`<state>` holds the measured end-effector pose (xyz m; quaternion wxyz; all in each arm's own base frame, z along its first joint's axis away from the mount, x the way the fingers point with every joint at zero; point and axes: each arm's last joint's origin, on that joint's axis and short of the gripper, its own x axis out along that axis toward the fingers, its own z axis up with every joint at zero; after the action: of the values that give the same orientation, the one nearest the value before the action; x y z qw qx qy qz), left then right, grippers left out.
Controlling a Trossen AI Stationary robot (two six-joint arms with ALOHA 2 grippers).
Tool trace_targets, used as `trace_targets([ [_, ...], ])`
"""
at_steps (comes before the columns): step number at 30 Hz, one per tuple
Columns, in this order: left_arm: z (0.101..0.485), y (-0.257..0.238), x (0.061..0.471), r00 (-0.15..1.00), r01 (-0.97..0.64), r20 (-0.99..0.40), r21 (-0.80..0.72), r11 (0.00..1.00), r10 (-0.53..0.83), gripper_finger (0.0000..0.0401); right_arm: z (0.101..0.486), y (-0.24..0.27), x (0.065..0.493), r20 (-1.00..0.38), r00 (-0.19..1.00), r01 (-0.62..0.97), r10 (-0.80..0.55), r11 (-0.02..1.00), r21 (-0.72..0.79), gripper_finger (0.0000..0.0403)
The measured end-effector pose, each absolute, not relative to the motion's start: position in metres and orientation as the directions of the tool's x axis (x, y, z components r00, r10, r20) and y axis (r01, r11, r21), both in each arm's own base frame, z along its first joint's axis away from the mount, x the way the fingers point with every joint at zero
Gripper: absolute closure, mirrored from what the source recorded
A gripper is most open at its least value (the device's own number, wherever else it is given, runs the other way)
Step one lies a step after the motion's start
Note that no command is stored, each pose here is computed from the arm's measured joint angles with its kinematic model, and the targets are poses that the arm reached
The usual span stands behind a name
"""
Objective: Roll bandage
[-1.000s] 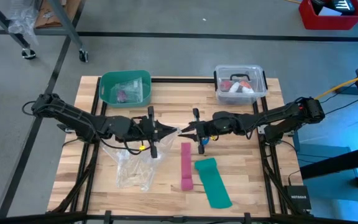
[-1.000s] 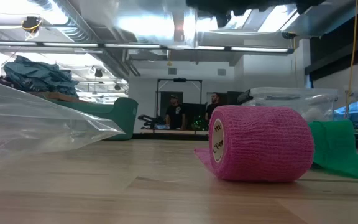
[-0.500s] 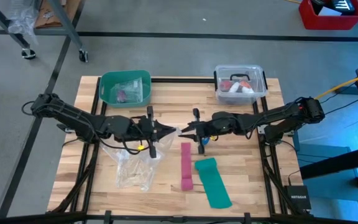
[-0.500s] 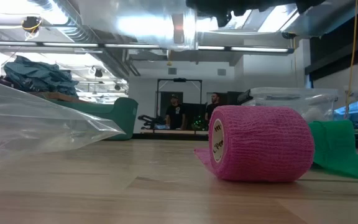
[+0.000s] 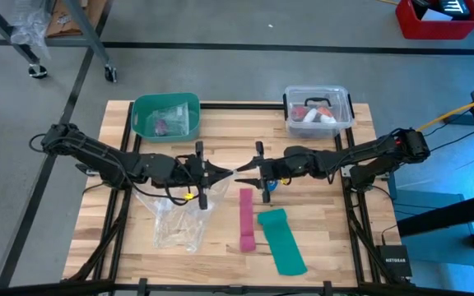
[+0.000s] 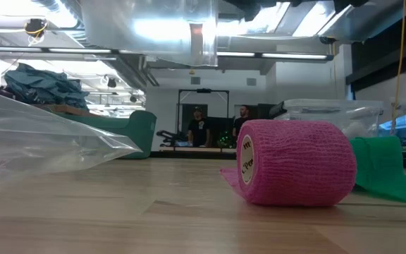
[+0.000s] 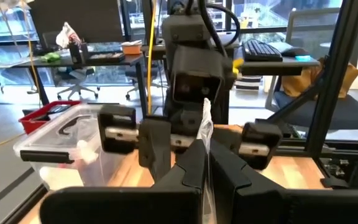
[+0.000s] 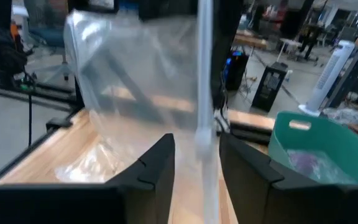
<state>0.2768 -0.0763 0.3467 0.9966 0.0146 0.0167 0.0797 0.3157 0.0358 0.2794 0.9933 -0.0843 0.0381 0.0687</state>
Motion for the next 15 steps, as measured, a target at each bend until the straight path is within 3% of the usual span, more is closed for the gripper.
trace_targets([
  [15, 0.3467, -0.0763, 0.2768, 0.987, -0.159, -0.031, 0.023, 0.987, 0.159, 0.0401, 0.2804, 0.0358, 0.3157, -0.079, 0.988, -0.142, 0.13, 0.977, -0.162, 0.0279],
])
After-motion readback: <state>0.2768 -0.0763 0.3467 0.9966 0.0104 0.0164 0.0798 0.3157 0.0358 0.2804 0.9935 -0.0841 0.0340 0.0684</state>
